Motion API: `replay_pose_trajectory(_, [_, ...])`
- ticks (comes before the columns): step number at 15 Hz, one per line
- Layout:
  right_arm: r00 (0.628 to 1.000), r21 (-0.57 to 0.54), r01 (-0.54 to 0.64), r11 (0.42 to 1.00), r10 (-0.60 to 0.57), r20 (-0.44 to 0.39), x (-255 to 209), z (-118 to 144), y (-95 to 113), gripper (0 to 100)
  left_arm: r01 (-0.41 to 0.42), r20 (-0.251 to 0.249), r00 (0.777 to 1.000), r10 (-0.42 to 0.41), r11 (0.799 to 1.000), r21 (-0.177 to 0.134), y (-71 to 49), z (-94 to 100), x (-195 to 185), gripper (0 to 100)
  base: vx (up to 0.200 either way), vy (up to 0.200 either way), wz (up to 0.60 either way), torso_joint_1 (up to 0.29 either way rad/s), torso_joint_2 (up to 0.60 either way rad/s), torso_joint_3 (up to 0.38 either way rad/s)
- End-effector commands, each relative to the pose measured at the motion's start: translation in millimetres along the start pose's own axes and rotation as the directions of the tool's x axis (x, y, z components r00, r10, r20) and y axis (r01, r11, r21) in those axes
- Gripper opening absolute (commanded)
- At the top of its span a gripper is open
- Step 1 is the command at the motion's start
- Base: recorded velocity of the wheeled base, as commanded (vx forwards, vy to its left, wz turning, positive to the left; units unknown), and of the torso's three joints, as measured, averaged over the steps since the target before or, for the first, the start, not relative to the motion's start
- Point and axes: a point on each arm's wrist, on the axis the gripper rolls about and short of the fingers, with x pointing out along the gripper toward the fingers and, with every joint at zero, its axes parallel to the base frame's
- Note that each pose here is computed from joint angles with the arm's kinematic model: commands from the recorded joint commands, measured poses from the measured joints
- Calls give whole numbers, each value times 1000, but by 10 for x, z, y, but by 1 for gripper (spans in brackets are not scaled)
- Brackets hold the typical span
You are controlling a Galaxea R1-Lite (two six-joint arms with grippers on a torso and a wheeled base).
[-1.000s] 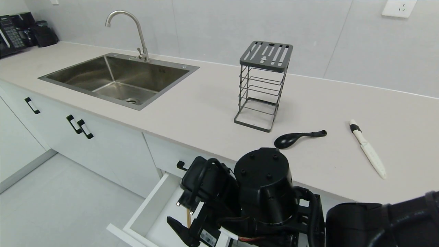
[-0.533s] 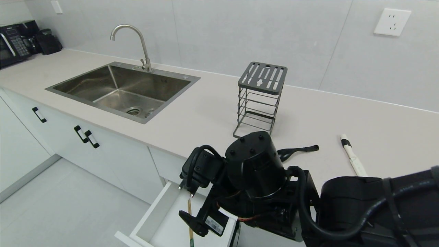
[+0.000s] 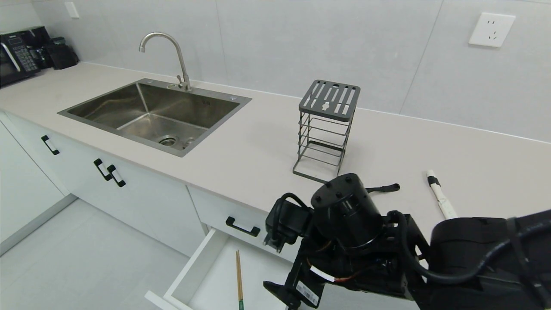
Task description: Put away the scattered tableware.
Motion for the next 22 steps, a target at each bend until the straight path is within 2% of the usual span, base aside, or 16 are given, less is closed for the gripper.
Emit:
replay_pose_trajectory(1, [998, 84, 31, 996, -35, 43, -257, -128, -71, 100, -1, -1, 1000, 1, 1000, 0, 0, 0, 1, 100, 0, 0, 0, 0, 0, 0])
replay_pose_trajectory(3, [996, 158, 63, 985, -73, 56, -375, -286, -143, 100, -1, -1, 1000, 1, 1000, 0, 0, 0, 1, 100, 0, 0, 0, 0, 0, 0])
replay_pose_trajectory(4, [996, 158, 63, 985, -73, 56, -375, -286, -143, 100, -1, -1, 1000, 1, 1000, 0, 0, 0, 1, 100, 0, 0, 0, 0, 0, 0])
replay_pose_trajectory(5, [989, 205, 123, 971, -137, 55, -490, -393, -331, 100, -1, -1, 1000, 1, 1000, -1, 0, 0, 1, 100, 0, 0, 0, 0, 0, 0])
replay_pose_trajectory(7, [978, 248, 189, 950, -204, 38, -614, -513, -526, 100, -1, -1, 1000, 1, 1000, 0, 0, 0, 1, 100, 0, 0, 0, 0, 0, 0])
replay_pose_trajectory(10, [959, 249, 274, 929, -284, 3, -740, -668, -759, 100, -1, -1, 1000, 1, 1000, 0, 0, 0, 1, 100, 0, 0, 0, 0, 0, 0])
replay_pose_trajectory(14, [945, 269, 318, 909, -325, -19, -774, -740, -894, 100, -1, -1, 1000, 1, 1000, -1, 0, 0, 1, 100, 0, 0, 0, 0, 0, 0])
replay_pose_trajectory(15, [929, 295, 362, 884, -368, -36, -807, -783, -1039, 100, -1, -1, 1000, 1, 1000, 0, 0, 0, 1, 100, 0, 0, 0, 0, 0, 0])
replay_pose_trajectory(17, [909, 270, 415, 869, -412, -71, -835, -882, -1229, 100, 0, -1, 1000, 0, 1000, 0, 0, 0, 1, 100, 0, 0, 0, 0, 0, 0])
replay_pose_trajectory(18, [908, 228, 420, 879, -410, -89, -853, -1007, -1418, 100, -1, -1, 1000, 1, 1000, 0, 0, 0, 1, 100, 0, 0, 0, 0, 0, 0])
replay_pose_trajectory(19, [916, 209, 402, 892, -394, -79, -851, -1070, -1522, 100, -1, -1, 1000, 1, 1000, 0, 0, 0, 1, 100, 0, 0, 0, 0, 0, 0])
replay_pose_trajectory(22, [940, 218, 339, 915, -338, -41, -660, -1139, -1721, 100, -1, -1, 1000, 1, 1000, 0, 0, 0, 1, 100, 0, 0, 0, 0, 0, 0])
